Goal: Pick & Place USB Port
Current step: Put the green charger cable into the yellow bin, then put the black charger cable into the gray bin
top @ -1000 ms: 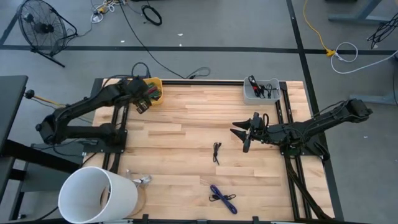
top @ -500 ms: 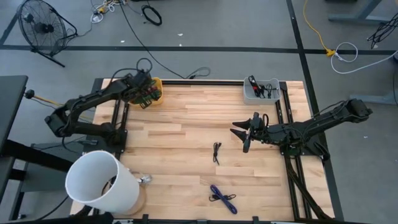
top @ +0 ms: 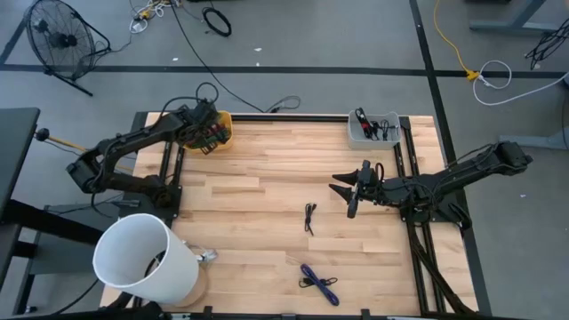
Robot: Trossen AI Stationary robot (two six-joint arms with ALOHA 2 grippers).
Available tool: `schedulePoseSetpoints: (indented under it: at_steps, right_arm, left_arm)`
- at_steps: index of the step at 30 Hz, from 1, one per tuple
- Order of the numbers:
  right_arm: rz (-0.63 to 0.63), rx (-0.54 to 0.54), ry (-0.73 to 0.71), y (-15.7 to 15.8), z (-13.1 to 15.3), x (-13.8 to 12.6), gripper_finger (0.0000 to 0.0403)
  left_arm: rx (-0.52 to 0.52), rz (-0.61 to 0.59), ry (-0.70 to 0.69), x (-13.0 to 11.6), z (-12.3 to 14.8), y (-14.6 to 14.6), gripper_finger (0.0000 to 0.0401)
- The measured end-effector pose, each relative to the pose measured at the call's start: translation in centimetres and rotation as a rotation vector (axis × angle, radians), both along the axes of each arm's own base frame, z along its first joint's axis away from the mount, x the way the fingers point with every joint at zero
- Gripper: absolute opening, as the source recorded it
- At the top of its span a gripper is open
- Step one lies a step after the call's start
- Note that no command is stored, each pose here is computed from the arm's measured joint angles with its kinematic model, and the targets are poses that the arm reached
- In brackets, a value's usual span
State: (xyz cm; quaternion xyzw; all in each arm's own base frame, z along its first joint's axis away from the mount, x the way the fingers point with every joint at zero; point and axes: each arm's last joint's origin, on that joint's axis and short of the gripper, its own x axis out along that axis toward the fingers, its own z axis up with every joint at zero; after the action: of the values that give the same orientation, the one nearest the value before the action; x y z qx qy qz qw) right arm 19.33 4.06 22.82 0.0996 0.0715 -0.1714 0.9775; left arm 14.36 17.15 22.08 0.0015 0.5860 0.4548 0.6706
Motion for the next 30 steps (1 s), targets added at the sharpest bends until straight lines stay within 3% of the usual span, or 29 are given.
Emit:
schedulePoseSetpoints:
  at_steps: [7, 12, 25, 30]
  right_arm:
    - [0.000, 0.000, 0.000, 0.0, 0.0, 0.0, 0.0160]
    - [0.000, 0.000, 0.001, 0.0, 0.0, 0.0, 0.0160]
    - [0.000, -0.001, 0.001, 0.0, 0.0, 0.0, 0.0160]
    - [-0.001, -0.001, 0.001, 0.0, 0.0, 0.0, 0.0160]
  left_arm:
    - [0.008, 0.037, -0.015, 0.1, -0.2, 0.1, 0.0122]
    - [0.004, 0.042, -0.038, 0.4, -0.2, -0.1, 0.0160]
    - [-0.079, 0.025, -0.002, 1.2, -0.6, -2.7, 0.0171]
    - [-0.139, -0.033, -0.074, 2.3, -0.7, -3.8, 0.0171]
